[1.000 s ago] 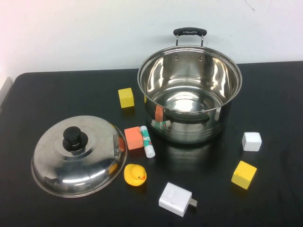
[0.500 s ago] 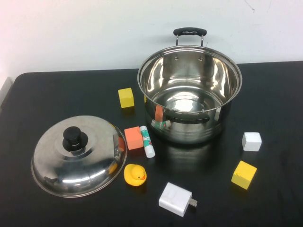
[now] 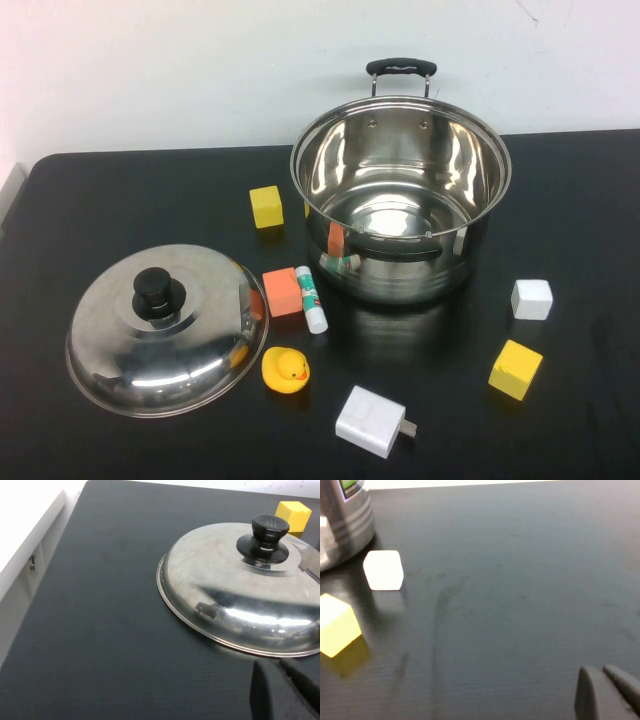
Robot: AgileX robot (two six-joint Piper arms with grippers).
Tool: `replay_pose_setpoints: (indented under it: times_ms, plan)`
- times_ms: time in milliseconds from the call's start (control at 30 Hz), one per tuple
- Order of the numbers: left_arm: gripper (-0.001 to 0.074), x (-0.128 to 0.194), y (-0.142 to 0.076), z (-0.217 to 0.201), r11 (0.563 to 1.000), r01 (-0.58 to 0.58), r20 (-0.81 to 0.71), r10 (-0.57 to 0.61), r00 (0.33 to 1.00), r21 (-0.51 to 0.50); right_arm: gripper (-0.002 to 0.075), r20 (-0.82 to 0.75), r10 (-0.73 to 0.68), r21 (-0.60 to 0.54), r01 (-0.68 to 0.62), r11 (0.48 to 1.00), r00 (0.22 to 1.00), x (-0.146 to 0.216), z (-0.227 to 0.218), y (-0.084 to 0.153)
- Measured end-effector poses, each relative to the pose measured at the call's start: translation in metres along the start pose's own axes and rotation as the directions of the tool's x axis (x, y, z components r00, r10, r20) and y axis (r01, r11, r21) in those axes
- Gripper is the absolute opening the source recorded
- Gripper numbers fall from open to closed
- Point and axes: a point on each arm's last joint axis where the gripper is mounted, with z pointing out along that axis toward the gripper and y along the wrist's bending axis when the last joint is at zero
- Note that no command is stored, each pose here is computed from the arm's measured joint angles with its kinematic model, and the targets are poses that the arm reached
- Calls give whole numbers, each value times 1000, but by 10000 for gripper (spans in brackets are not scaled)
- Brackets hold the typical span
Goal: Cover the pot
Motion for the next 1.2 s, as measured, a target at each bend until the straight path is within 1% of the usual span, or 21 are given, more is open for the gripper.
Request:
replay_pose_setpoints:
  times_ms: [1067, 1200]
  plan:
    - [-1, 0, 0, 0, 1000, 0, 0, 0, 1000, 0, -2, 0, 0, 0, 0, 1000, 1000, 0, 0, 0]
    - [-1, -3, 0, 0, 1000, 0, 37, 0, 999, 5, -2, 0, 0, 0, 0, 1000, 1000, 0, 0, 0]
